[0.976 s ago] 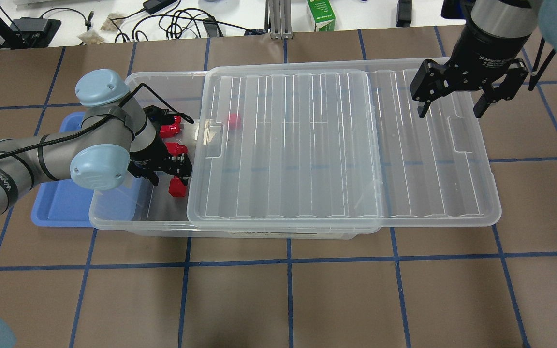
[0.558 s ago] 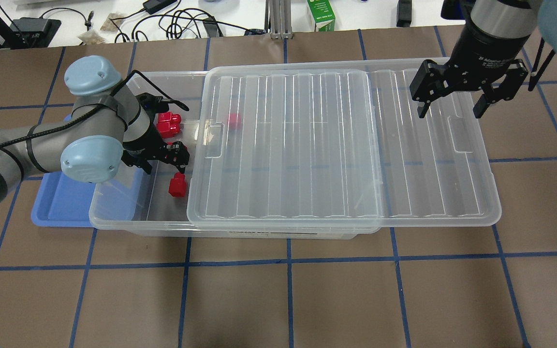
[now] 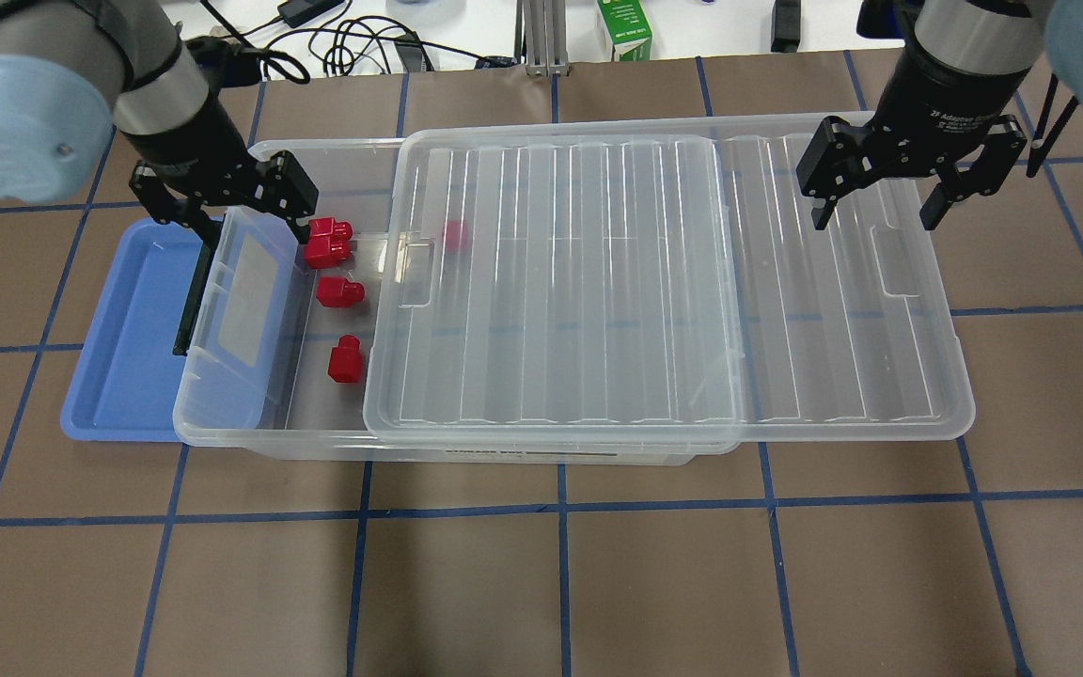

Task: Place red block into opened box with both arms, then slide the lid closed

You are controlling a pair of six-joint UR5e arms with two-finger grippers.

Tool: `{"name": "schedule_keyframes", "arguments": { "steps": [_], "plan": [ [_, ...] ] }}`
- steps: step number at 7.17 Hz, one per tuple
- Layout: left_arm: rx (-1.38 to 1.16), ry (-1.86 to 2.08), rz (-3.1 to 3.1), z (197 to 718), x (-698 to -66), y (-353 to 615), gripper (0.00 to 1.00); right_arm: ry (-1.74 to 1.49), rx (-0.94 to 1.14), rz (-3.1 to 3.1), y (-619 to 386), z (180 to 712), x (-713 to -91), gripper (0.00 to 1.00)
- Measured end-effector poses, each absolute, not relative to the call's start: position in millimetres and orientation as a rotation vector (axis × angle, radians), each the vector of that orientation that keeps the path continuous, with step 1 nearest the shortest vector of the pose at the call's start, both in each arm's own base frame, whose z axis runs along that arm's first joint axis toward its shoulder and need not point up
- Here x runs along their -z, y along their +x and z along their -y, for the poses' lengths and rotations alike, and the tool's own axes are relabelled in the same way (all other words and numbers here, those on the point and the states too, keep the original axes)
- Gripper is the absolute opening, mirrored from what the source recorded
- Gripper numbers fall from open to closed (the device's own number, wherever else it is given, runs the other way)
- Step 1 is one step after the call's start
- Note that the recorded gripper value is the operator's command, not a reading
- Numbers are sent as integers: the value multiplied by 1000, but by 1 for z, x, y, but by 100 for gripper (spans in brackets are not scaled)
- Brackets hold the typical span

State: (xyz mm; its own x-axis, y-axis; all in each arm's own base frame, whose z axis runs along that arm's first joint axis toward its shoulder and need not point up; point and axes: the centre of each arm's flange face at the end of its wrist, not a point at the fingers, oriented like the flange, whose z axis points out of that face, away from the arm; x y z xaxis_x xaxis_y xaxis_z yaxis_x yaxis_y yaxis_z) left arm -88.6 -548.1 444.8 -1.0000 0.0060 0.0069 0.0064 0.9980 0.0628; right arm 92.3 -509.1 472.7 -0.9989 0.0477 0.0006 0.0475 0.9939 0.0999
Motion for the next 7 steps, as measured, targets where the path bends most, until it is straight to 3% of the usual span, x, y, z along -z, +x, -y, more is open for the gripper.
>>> {"name": "schedule_keyframes", "arguments": {
  "steps": [3,7],
  "plan": [
    [-12,-42,3157,525,-527,-98,100,76,-156,-3191,84,510,-474,100],
    [-29,-121,3164,506,-519,-123,100,158,-165,-3278,-1,542,-447,100]
  ]
}}
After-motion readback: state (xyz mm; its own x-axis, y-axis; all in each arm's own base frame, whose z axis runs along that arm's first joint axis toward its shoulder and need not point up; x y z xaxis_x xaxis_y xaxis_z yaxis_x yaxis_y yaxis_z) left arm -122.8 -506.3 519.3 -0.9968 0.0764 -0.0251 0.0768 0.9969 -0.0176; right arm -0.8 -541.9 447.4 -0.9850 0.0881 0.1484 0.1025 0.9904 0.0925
